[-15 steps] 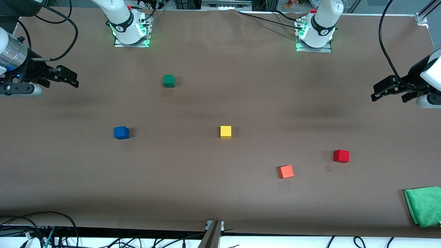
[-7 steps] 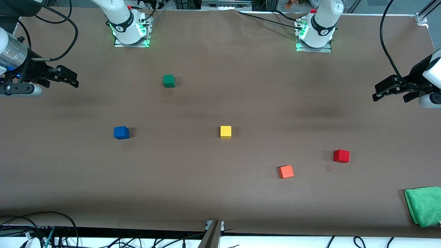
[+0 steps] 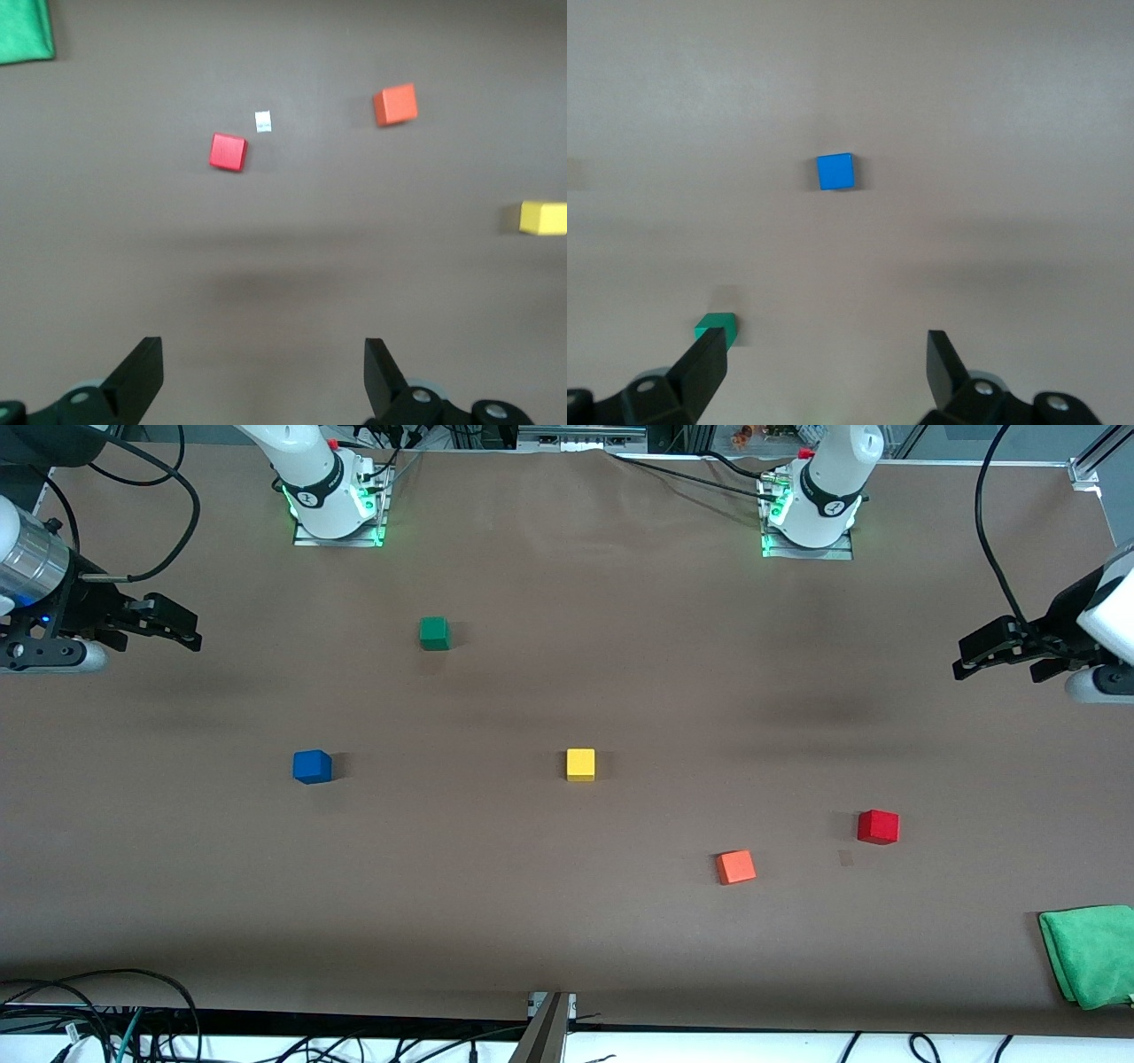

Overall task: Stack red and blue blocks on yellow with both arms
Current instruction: 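Reach the right gripper to the blue block while the left gripper reaches the red block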

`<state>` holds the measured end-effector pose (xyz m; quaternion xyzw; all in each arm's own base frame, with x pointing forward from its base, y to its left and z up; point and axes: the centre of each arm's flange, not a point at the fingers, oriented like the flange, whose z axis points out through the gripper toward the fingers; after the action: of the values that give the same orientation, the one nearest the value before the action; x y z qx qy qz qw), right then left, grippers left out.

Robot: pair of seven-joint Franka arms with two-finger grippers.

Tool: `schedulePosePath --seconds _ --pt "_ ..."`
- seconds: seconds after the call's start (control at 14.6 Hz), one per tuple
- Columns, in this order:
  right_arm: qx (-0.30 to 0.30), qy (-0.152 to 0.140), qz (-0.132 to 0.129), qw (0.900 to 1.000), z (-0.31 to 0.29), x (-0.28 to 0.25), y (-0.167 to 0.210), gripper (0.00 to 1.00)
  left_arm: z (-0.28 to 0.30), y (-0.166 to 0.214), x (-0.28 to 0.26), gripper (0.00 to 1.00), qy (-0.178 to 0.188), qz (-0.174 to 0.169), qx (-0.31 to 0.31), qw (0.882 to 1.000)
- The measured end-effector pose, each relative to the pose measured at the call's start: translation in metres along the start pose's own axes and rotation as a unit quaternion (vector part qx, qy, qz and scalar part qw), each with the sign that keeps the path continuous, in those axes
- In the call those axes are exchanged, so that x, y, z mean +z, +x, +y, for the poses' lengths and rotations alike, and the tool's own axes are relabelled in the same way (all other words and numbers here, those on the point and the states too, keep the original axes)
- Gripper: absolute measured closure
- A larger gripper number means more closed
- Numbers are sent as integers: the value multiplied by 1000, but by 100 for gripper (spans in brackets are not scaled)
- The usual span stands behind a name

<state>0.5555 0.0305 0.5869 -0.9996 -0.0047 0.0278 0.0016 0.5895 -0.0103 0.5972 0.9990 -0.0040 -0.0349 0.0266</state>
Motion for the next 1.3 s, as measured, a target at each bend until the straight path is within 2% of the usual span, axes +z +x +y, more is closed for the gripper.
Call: schedulePosePath --seconds 0.21,0.48,0.82,1.16,1.3 --pt "-1 0 7 1000 -1 -6 0 0 -4 14 38 0 -5 -28 8 1000" --pt "-9 0 11 1000 -3 1 8 0 -3 26 57 0 -6 -32 9 999" --pt "-36 -2 -32 999 11 54 34 0 -3 39 75 0 -5 -27 15 999" --pt "-23 -2 -69 997 29 99 51 0 -18 89 164 0 -1 -16 24 1000" --pt "-24 -4 -78 997 29 131 65 0 -46 101 193 0 -1 -12 43 999"
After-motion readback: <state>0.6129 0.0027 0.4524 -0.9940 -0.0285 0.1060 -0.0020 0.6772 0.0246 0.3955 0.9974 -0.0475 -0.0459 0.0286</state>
